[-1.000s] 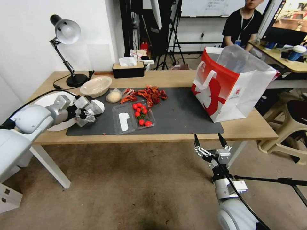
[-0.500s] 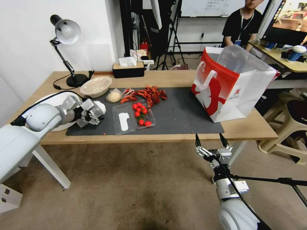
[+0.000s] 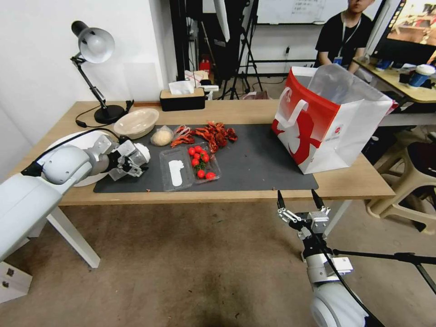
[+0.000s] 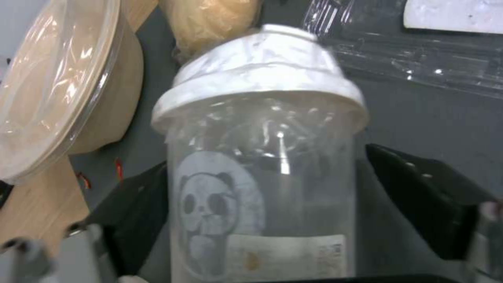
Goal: Pick up the trash from the table and place it into the takeout bag.
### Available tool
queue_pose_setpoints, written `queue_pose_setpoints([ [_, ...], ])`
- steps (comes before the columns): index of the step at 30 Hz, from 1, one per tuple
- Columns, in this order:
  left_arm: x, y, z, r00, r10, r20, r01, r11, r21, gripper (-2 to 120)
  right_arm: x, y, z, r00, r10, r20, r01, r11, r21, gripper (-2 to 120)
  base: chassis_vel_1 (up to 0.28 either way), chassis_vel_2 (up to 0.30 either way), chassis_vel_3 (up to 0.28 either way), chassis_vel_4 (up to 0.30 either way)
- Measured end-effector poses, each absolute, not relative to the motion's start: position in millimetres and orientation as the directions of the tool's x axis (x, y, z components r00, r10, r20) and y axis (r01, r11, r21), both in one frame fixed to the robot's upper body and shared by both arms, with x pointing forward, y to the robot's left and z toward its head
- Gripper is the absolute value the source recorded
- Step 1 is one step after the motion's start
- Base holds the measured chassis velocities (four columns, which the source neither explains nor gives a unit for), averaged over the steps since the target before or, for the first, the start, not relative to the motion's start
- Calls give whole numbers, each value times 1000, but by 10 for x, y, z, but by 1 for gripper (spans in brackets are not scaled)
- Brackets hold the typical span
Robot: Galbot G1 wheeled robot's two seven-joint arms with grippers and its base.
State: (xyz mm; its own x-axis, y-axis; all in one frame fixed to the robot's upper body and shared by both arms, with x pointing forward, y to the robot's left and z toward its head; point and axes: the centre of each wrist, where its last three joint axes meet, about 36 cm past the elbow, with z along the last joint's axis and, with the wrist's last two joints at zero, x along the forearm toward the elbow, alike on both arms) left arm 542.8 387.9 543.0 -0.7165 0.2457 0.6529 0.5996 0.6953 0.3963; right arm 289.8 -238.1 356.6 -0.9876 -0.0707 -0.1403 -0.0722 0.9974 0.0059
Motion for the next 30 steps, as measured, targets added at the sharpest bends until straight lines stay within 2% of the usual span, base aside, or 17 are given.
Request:
queue_pose_setpoints([
  [2,5436,3873,5423,-717,244,653,598,696,397,76,2897,-2378,3566,-988,-71,-141,-72,997,6,100,0,0,0,0],
  [3,5436,3873,5423,-717,244,653,598,696,397,76,2897,-2378,3566,-988,-71,-141,-72,997,6,100,0,0,0,0],
  [7,5455,3857,5427,-723,242,648,593,698,401,57,2894,-2375,3565,-988,-71,-141,-72,997,6,100,0,0,0,0],
  [12,5466,3839,5457,-727,253,638,593,699,399,46,2896,-2373,3562,-988,-70,-141,-72,997,6,100,0,0,0,0],
  [15,5470,3807,5530,-733,303,609,604,703,376,40,2899,-2370,3562,-987,-70,-142,-72,997,6,100,0,0,0,0],
  [18,5496,3698,5765,-743,421,520,627,709,323,28,2900,-2361,3560,-987,-71,-143,-72,997,6,100,0,0,0,0],
  [22,5535,3619,5978,-746,489,452,641,711,289,24,2900,-2360,3560,-987,-71,-144,-72,997,6,100,0,0,0,0],
  [23,5556,3586,6085,-744,521,419,649,711,269,20,2900,-2360,3560,-987,-71,-144,-72,997,5,100,0,0,0,0],
  [26,5621,3410,6485,-712,635,301,697,692,189,11,2901,-2361,3568,-987,-71,-146,-72,997,5,100,0,0,0,0],
  [27,5621,3410,6485,-712,635,301,697,692,189,11,2901,-2361,3568,-987,-71,-146,-72,997,5,100,0,0,0,0],
  [30,5731,3148,6810,-672,709,213,740,656,151,3,2902,-2357,3574,-986,-70,-148,-72,997,5,100,0,0,0,0],
])
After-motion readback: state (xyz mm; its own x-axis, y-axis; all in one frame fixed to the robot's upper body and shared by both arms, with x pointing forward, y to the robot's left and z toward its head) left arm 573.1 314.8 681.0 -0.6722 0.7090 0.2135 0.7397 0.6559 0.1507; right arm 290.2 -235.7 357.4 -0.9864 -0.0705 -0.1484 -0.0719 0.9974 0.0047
